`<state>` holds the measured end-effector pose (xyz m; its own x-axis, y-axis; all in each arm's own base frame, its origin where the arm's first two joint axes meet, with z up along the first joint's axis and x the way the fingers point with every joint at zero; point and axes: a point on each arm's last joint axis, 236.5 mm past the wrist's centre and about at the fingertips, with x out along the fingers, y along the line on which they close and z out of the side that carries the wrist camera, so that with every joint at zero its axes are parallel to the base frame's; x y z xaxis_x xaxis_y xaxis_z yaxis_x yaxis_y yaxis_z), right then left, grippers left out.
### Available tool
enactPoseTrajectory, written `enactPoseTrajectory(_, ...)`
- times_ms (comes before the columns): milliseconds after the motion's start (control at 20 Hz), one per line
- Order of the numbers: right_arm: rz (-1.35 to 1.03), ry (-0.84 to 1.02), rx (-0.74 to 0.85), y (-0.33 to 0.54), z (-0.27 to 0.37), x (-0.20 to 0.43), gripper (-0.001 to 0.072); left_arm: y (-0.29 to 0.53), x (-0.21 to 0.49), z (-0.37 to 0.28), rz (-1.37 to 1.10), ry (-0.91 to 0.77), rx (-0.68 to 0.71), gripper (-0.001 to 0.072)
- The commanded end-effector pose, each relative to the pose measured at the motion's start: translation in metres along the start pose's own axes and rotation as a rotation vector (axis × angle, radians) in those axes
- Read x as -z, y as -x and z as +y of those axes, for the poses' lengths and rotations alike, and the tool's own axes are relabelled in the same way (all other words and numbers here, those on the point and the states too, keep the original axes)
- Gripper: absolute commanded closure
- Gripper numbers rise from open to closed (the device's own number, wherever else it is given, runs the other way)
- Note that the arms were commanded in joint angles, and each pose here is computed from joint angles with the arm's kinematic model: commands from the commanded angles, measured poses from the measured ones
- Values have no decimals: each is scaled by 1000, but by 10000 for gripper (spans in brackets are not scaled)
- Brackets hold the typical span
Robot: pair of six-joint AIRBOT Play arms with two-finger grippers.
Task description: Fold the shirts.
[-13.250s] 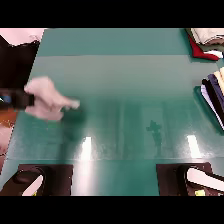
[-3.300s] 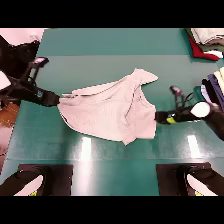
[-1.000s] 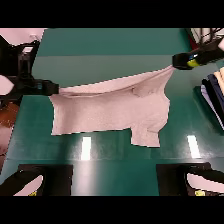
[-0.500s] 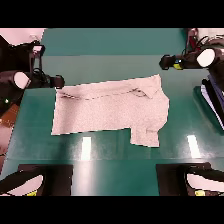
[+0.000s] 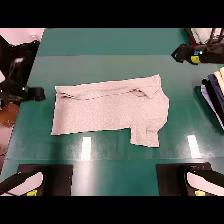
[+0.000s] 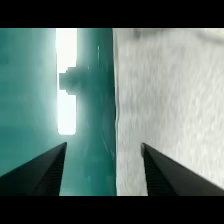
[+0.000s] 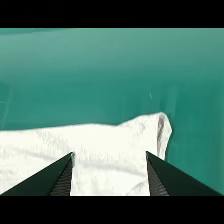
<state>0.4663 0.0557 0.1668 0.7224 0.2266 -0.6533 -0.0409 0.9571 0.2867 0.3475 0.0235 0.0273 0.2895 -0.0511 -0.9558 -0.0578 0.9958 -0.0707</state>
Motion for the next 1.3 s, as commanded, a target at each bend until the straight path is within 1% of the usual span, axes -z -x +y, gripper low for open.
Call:
enactPoseTrajectory(0, 55, -9, 3, 11, -4, 33, 200, -15, 67, 1, 123, 58, 22, 168)
enactPoseTrajectory(150, 112, -26, 5, 10, -8, 64, 200, -29, 116, -3, 193, 78, 29, 167)
enactPoseTrajectory(350, 162, -32, 9, 10, -11, 84, 201, -50, 150, -22, 265, 98, 111, 168)
enactPoseTrajectory(550, 173, -30, 7, 12, -10, 86, 202, -61, 152, -21, 250, 109, 109, 168)
enactPoseTrajectory(900, 185, -30, 7, 13, -10, 89, 202, -66, 129, -23, 146, 134, 123, 168)
enactPoseTrajectory(1250, 192, -30, 7, 13, -10, 90, 202, -70, 138, -24, 170, 139, 125, 169)
